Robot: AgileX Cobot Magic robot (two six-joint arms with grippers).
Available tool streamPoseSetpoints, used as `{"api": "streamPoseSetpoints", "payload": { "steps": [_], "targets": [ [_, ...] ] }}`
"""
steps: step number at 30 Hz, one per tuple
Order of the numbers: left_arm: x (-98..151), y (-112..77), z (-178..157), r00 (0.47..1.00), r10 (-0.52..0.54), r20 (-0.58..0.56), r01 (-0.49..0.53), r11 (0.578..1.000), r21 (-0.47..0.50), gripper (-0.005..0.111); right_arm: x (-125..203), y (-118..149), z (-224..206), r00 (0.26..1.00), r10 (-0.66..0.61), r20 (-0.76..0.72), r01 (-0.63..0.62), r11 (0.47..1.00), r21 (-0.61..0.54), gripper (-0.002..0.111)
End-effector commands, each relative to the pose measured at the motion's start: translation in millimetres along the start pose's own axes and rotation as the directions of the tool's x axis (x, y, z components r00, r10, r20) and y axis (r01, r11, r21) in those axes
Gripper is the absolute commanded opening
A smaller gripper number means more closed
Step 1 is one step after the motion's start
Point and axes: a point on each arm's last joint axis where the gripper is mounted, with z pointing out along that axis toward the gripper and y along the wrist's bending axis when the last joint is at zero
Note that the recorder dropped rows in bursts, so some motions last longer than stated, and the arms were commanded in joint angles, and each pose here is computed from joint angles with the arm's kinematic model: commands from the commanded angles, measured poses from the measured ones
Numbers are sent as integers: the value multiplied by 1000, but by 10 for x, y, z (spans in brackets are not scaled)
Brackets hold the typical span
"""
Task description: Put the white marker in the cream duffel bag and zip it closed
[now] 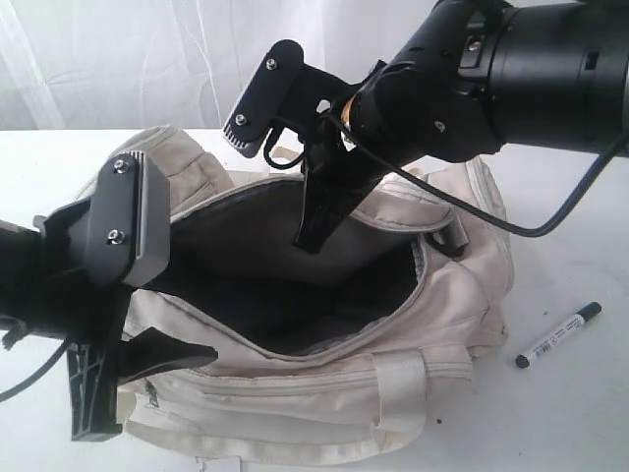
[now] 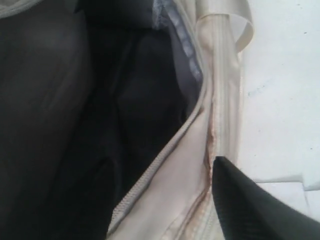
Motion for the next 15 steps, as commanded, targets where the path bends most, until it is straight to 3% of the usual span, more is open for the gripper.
{"api": "streamPoseSetpoints", "payload": {
  "steps": [1, 6, 12, 15],
  "targets": [
    [61, 31, 121, 1000, 1, -26, -2, 1000, -10, 60, -11, -63, -41, 1000, 15, 23, -15, 1000, 18, 0],
    [104, 15, 218, 999, -25, -44, 27, 999, 42, 60, -26, -67, -41, 999, 15, 39, -16, 1000, 22, 0],
    [125, 36, 284, 997, -67, -46, 69, 997, 39, 60, -36, -70, -42, 999, 14, 50, -16, 1000, 25, 0],
    [134, 44, 300, 996, -71, -51, 73, 997, 35, 52, -38, -70, -42, 999, 14, 52, -16, 1000, 25, 0]
  ]
}}
